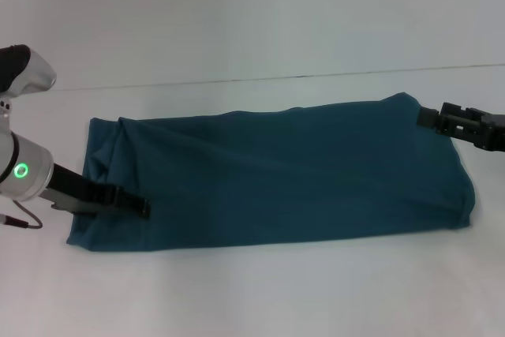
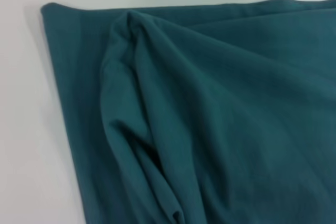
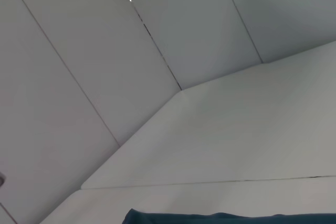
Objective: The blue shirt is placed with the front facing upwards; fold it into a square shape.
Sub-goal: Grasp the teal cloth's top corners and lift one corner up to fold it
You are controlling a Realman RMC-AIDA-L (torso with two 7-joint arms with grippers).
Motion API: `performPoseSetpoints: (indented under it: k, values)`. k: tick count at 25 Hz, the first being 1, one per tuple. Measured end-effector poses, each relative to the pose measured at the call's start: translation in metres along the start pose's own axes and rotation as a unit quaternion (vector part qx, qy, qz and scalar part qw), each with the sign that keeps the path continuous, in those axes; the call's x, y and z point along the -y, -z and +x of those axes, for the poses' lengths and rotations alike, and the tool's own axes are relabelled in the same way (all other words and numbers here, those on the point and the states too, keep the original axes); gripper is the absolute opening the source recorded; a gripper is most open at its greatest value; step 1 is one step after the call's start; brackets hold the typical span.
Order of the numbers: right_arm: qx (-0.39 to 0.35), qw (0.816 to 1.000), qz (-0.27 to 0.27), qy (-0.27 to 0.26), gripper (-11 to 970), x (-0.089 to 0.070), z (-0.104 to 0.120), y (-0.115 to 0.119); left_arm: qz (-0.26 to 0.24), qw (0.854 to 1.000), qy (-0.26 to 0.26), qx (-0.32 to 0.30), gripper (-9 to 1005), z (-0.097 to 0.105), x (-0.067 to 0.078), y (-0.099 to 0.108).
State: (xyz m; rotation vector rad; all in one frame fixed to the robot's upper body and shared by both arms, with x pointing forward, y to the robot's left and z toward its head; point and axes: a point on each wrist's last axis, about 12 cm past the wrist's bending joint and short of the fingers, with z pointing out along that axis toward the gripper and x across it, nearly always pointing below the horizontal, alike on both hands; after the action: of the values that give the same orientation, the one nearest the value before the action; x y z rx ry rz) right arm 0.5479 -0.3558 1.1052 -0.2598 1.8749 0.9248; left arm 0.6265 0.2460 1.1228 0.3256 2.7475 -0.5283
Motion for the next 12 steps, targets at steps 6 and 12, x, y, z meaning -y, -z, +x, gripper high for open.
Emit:
performPoseSetpoints:
  k: [6,12]
  values:
    - [-0.001,1.0,0.0,0.001,925,0.0,-0.001,-0.001,-0.012,1.0,0.002,0.006,904,0.0,-0.007,0.003]
    - [-0.001,1.0,0.0,0.001,924,0.0,-0.001,-0.001,-0.031,0.999,0.01,0.019,905,0.001,-0.019,0.011]
